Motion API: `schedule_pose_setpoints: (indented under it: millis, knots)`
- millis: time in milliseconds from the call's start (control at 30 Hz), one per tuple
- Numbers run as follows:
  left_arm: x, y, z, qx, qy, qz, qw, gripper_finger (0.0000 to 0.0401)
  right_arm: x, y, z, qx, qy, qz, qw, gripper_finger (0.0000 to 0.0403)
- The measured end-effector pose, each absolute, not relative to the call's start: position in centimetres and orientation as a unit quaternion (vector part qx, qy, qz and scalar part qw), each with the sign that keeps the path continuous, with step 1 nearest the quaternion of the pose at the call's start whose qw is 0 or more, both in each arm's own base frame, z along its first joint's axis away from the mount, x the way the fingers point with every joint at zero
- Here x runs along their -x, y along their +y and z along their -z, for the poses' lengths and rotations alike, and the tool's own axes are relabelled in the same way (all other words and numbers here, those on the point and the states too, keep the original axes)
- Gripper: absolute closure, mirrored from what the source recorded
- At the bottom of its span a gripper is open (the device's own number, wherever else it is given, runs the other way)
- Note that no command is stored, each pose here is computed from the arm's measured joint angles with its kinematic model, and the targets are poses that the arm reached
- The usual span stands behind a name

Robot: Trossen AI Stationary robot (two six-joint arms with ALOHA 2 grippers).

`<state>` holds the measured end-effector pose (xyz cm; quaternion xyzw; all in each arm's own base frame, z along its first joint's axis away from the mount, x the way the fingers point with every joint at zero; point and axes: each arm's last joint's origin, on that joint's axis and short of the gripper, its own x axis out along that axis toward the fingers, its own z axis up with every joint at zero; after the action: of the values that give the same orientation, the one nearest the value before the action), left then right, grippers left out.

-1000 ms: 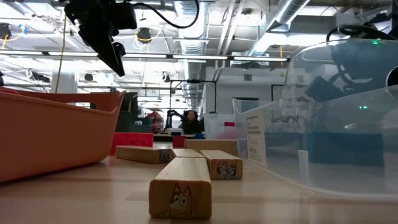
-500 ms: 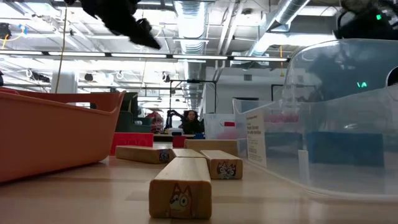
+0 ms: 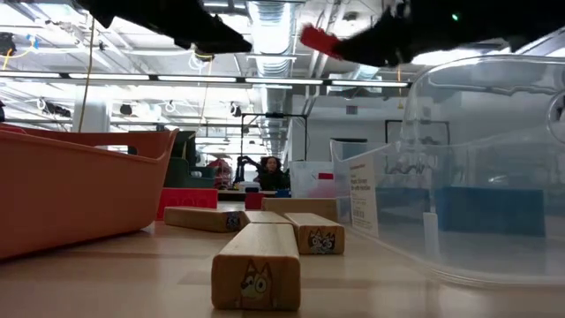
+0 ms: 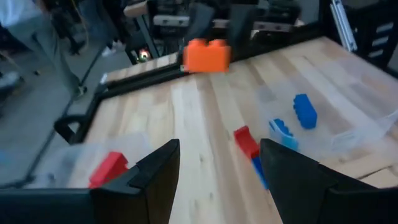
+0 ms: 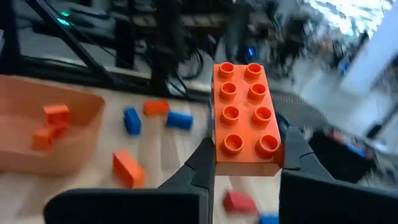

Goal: Sort blocks
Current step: Put the orange game piece into the orange bin

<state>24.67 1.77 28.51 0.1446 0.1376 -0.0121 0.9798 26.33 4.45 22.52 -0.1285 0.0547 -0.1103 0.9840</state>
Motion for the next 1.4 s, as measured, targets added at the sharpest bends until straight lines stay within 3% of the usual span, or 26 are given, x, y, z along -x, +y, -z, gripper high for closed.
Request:
schedule_pose_setpoints:
  millis: [200,367,633,867,1033,1167,1400]
  knots:
    - [-24.3,1.8,-27.5,-0.099,0.195,-0.006,0.976,0.0182,-29.7,4.9,-23.9,0.156,0.089,0.101,0.979,0.0346]
    - [-24.2,1.9,-27.2,-0.106,0.214,-0.020,0.971,0.0151,-33.2,4.5,-25.0,0.163,0.132,0.068,0.975,0.0346]
    - [-24.1,1.6,-27.0,-0.106,0.222,0.002,0.969,0.0109,-36.5,4.4,-25.9,0.191,0.124,0.052,0.972,0.0346]
    - [-24.4,-0.1,-27.4,-0.159,0.194,0.028,0.967,0.0108,-38.0,3.8,-25.8,0.194,0.140,0.059,0.969,0.0346]
    - [-24.5,-0.6,-27.8,-0.204,0.182,-0.021,0.962,0.0108,-38.1,3.8,-25.9,0.193,0.137,0.060,0.970,0.0346]
    - [-24.6,-1.0,-28.2,-0.227,0.164,-0.021,0.960,0.0127,-38.0,3.9,-25.9,0.187,0.137,0.061,0.971,0.0346]
    - [-24.6,-1.0,-28.2,-0.239,0.164,-0.035,0.956,0.0209,-37.9,3.9,-25.8,0.184,0.146,0.070,0.969,0.0346]
